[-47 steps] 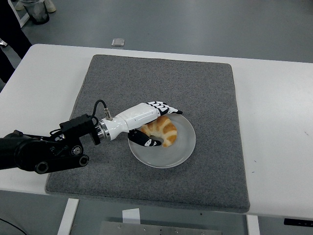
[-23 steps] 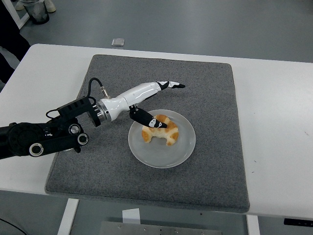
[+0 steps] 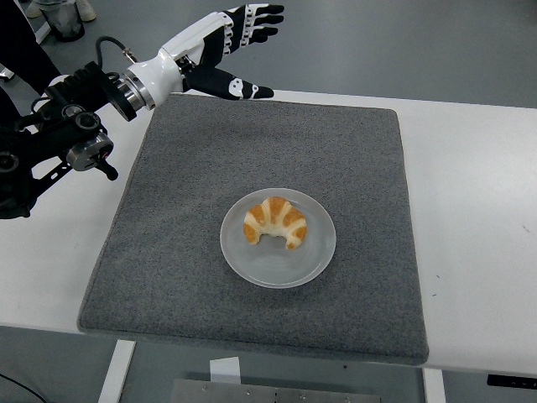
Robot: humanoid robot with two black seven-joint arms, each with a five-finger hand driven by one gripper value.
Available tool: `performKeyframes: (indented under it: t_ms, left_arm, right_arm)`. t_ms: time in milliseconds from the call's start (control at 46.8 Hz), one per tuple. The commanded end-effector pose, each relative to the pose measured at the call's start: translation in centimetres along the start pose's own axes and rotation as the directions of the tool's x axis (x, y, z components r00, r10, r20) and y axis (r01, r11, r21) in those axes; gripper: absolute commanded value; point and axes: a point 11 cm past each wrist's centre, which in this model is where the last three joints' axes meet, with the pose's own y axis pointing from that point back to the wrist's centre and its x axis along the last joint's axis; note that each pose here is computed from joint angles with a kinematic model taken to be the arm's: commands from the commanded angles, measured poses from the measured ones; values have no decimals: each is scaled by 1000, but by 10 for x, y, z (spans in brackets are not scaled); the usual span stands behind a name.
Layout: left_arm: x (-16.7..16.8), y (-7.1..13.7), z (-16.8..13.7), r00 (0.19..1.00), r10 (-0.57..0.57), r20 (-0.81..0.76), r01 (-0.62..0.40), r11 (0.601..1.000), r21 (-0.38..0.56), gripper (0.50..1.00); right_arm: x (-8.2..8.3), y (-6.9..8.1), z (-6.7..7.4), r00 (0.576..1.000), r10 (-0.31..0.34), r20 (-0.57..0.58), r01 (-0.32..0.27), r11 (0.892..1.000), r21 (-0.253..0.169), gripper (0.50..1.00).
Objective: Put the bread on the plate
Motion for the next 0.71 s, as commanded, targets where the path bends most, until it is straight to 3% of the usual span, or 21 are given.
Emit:
performKeyframes:
  t_ms: [0, 256, 684]
  left_arm:
    - [22, -2, 2, 997, 49, -63, -49, 999, 2, 994]
    - [75, 3, -2, 968, 145, -205, -145, 989, 17, 994]
    - [109, 27, -29, 883, 224, -413, -229, 973, 38, 994]
  right_arm:
    - [0, 0, 0, 1000, 0, 0, 0, 1000, 0, 952]
    - [0, 0, 0, 1000, 0, 0, 0, 1000, 0, 952]
    - [-2, 0, 1, 1000, -9, -2, 9, 1000, -1, 952]
